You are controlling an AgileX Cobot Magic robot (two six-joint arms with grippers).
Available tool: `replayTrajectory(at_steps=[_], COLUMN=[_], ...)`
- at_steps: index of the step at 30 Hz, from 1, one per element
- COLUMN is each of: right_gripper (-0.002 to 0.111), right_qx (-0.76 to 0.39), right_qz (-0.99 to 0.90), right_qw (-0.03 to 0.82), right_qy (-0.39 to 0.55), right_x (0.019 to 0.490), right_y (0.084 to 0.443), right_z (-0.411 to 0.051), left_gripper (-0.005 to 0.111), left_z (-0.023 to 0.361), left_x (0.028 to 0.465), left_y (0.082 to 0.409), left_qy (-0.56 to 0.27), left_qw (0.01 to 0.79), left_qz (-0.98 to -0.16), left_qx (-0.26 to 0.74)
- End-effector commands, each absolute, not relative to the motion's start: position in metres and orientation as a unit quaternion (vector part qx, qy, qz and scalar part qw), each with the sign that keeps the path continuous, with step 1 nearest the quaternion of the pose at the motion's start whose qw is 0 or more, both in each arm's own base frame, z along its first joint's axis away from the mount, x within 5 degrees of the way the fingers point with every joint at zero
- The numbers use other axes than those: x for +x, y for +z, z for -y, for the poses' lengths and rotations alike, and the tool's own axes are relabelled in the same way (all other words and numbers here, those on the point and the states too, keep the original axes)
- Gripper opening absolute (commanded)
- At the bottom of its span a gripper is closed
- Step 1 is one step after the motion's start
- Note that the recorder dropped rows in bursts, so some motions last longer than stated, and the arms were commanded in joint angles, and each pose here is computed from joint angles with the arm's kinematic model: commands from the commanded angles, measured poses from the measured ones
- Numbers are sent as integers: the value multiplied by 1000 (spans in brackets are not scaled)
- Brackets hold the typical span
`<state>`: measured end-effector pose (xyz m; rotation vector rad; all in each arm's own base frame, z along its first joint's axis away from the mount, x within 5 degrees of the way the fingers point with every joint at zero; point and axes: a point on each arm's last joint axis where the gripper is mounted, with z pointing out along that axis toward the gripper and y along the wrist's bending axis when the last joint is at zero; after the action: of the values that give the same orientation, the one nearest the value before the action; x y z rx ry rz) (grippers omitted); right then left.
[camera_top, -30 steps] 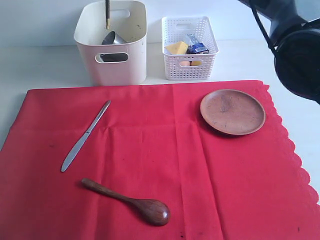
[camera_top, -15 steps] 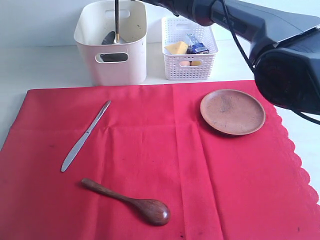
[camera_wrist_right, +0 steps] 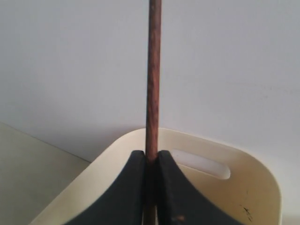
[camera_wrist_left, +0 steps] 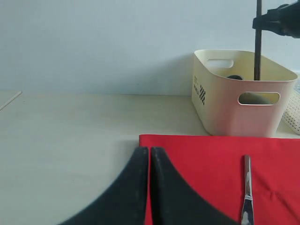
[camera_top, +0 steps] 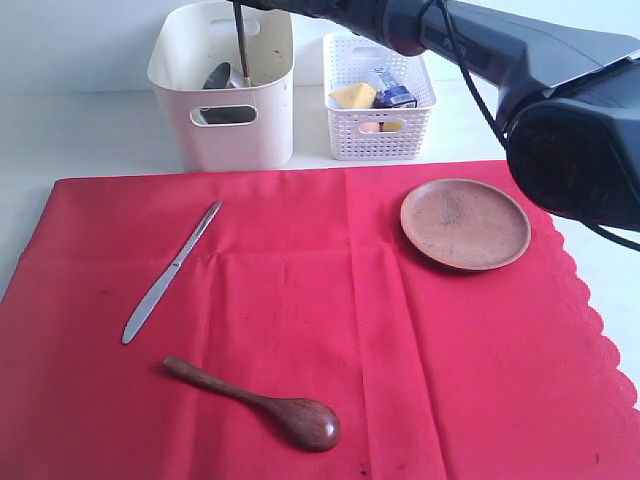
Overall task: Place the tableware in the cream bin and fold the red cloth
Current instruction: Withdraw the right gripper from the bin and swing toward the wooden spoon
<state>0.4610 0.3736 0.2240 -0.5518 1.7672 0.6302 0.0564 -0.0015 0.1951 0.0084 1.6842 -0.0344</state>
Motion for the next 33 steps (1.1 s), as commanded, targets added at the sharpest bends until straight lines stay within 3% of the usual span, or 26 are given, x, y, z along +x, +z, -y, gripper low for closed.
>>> replayTrajectory(at_steps=[1, 12, 33], right_gripper=[7, 51, 49], right_qx=[-262, -262, -331], right_qz=[-746, -746, -760], right_qw=[559, 559, 488], right_qy=[250, 250, 272], right_x=[460, 460, 431], right_y=[226, 226, 280], right_z=[-374, -374, -367], left_gripper=[4, 4, 4], left_z=[1, 1, 1], left_x=[56, 56, 56], left_y=[196, 196, 196], left_qy=[-17, -17, -17], left_qw=[668, 668, 668], left_qz=[-744, -744, -744], left_qx=[0, 0, 0])
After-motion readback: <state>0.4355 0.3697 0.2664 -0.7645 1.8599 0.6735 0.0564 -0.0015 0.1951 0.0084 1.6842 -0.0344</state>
